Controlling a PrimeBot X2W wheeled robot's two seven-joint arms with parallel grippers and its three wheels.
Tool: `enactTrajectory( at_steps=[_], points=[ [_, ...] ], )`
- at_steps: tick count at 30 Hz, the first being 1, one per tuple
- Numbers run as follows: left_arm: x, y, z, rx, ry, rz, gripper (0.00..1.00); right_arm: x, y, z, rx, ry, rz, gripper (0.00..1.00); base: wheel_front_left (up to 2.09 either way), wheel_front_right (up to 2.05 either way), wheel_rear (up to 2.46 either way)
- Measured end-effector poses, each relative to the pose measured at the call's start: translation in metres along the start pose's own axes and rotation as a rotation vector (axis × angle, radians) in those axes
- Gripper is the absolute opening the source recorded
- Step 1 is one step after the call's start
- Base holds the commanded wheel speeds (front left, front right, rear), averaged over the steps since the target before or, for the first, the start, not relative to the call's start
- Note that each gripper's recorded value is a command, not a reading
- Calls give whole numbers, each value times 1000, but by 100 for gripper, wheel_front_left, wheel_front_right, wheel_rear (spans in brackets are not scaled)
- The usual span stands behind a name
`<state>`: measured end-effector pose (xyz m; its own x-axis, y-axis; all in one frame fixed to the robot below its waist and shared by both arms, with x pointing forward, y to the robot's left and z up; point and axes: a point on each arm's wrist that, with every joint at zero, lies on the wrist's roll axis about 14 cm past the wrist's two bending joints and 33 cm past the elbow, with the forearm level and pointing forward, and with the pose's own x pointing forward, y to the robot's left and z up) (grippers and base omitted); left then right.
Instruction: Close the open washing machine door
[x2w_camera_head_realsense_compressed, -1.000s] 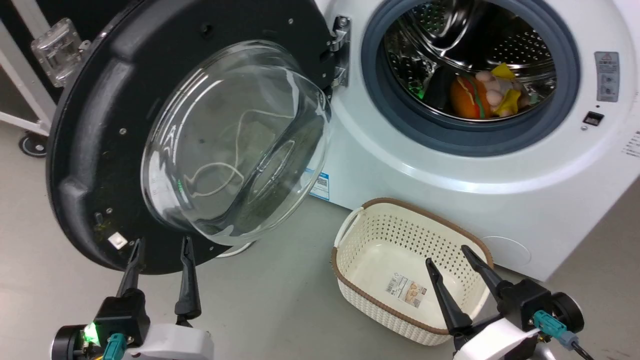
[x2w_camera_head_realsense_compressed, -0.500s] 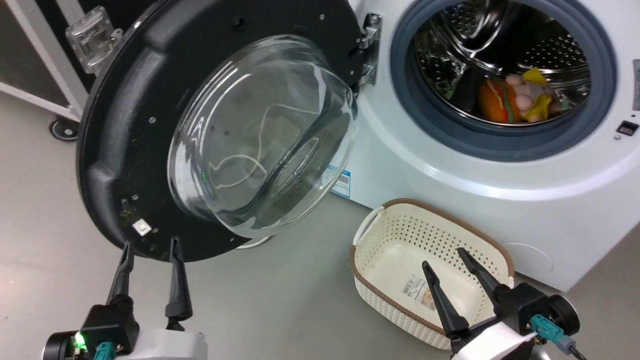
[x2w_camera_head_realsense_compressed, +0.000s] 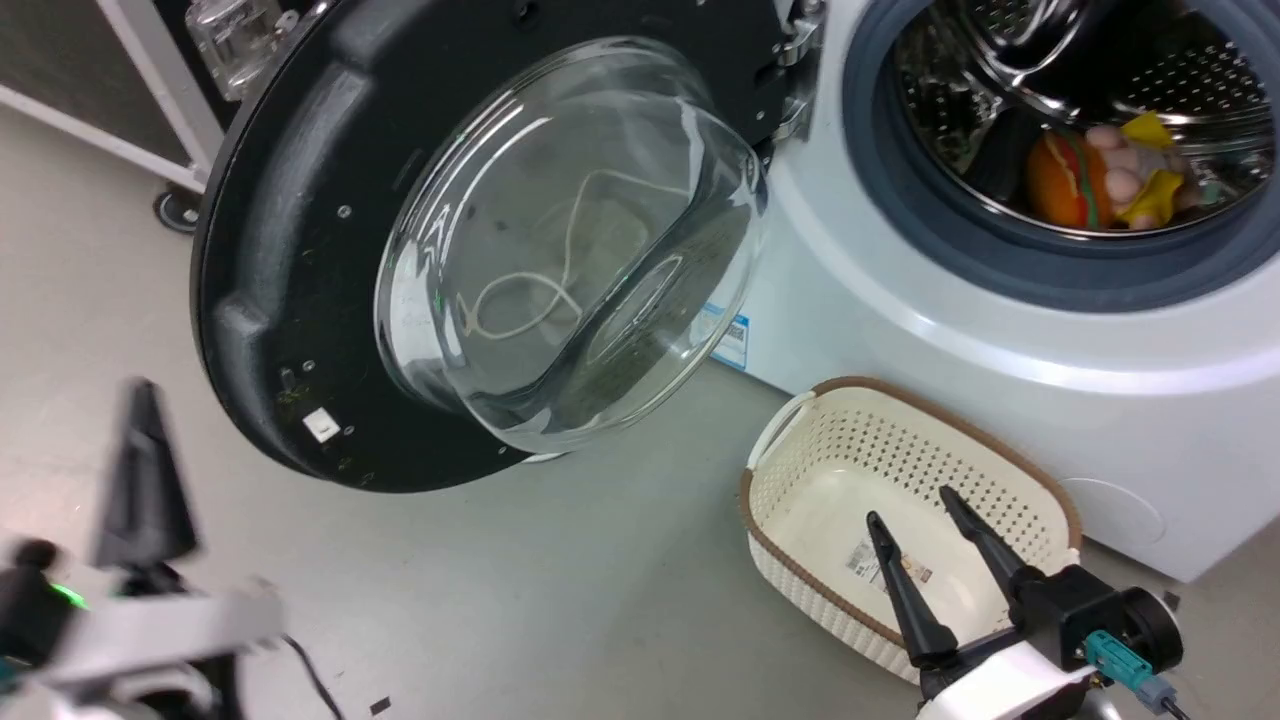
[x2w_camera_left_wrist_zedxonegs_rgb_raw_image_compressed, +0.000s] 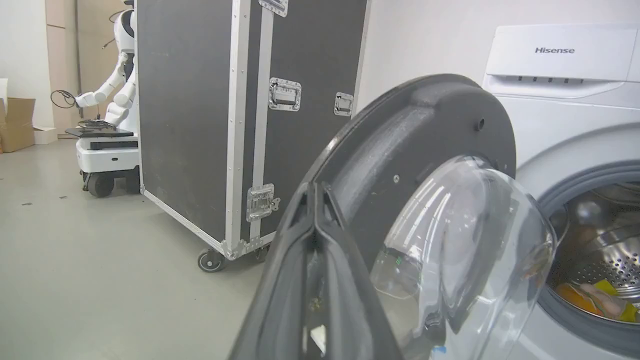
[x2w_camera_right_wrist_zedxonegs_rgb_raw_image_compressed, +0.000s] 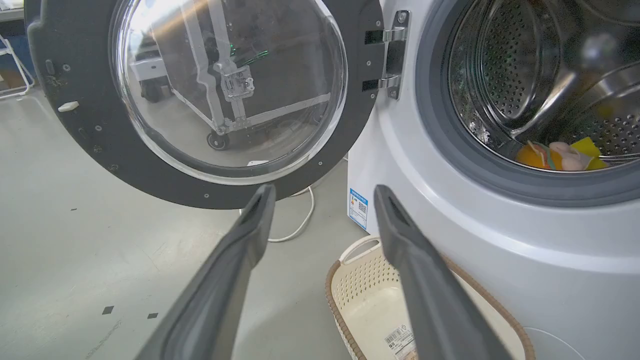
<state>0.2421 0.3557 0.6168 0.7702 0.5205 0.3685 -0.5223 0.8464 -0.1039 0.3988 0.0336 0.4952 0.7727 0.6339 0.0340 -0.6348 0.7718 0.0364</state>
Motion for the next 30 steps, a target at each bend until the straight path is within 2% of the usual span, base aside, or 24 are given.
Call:
enactTrajectory(
  at_steps=[3,6,11,14,20,24,27,30],
  points=[
    [17,23,15,-30,-49,38,0,2,-1,-3,5,4,1,100,0,0,0],
    [38,50,27,-125,-60,108,0,5,-1,-6,8,2,4,100,0,0,0],
    [70,88,15,-300,47,205,0,7,0,-14,19,16,13,100,0,0,0],
    [86,100,-1,-444,142,252,0,7,0,-19,28,27,13,100,0,0,0],
    [100,91,-43,-788,371,286,0,10,-2,-26,38,39,15,100,0,0,0],
    [108,70,-55,-1009,485,239,0,12,-1,-31,49,42,21,100,0,0,0],
    [110,51,-61,-1079,559,170,0,14,-3,-31,51,40,17,100,0,0,0],
    [109,29,-68,-1091,635,99,0,14,-6,-32,51,39,10,100,0,0,0]
  ],
)
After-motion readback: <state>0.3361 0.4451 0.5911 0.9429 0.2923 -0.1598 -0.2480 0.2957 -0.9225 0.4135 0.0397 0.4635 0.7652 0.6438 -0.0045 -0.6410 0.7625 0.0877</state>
